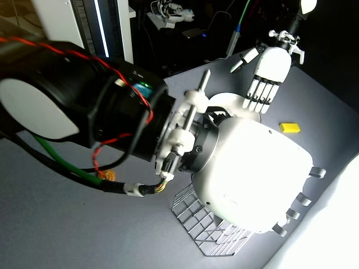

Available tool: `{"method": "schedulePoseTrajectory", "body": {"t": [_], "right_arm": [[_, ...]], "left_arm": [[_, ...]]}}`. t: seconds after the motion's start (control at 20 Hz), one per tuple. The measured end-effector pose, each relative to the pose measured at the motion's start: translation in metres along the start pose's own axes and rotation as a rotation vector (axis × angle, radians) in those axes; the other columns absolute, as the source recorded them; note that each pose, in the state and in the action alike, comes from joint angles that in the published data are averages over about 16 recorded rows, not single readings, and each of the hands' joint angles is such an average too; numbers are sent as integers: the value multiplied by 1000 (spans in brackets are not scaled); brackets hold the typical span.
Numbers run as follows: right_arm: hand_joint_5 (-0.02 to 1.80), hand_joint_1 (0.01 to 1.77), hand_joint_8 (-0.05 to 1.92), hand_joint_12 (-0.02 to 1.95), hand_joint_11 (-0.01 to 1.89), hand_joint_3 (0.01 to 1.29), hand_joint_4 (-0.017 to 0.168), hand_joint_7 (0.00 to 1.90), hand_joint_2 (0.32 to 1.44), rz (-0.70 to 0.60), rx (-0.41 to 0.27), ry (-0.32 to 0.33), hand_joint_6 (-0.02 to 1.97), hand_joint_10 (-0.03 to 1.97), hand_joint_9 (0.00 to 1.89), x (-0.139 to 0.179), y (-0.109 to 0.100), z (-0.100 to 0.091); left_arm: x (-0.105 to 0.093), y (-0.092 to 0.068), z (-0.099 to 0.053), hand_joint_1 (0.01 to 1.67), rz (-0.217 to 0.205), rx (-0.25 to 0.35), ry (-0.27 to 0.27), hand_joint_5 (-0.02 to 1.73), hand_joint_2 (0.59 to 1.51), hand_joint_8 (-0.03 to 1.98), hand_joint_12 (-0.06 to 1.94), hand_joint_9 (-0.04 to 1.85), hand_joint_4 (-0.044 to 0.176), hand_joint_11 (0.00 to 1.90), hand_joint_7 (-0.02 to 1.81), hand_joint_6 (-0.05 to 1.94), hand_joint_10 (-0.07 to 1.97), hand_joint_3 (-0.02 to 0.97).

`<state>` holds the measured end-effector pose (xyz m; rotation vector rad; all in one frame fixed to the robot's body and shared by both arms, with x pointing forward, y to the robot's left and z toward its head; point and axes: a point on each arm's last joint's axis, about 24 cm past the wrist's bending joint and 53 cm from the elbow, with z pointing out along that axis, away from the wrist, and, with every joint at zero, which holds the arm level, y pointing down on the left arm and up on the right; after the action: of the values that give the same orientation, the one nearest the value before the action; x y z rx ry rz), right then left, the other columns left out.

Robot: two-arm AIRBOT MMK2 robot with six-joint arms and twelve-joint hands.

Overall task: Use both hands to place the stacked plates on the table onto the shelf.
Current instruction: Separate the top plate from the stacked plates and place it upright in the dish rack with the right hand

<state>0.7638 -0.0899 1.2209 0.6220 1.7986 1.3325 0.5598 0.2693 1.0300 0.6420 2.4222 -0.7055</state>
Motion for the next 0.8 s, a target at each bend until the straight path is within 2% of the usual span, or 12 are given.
{"method": "schedulePoseTrajectory", "body": {"t": [0.55, 0.8], "right_arm": [[1031, 1301, 842, 1122, 772, 15, -7, 1111, 990, 28, 40, 5, 734, 451, 1170, 8, -35, 8], [1028, 1286, 854, 1110, 766, 15, -7, 1112, 998, 32, 46, -4, 743, 337, 1213, 5, -44, 9]], "left_arm": [[0, 1, 0, 24, 15, -2, 0, 17, 1101, -11, 13, 18, -1, 15, 14, 10, 8, 20], [0, 1, 0, 24, 20, -3, -1, 17, 1103, -11, 13, 18, 0, 16, 14, 10, 7, 20]]}}
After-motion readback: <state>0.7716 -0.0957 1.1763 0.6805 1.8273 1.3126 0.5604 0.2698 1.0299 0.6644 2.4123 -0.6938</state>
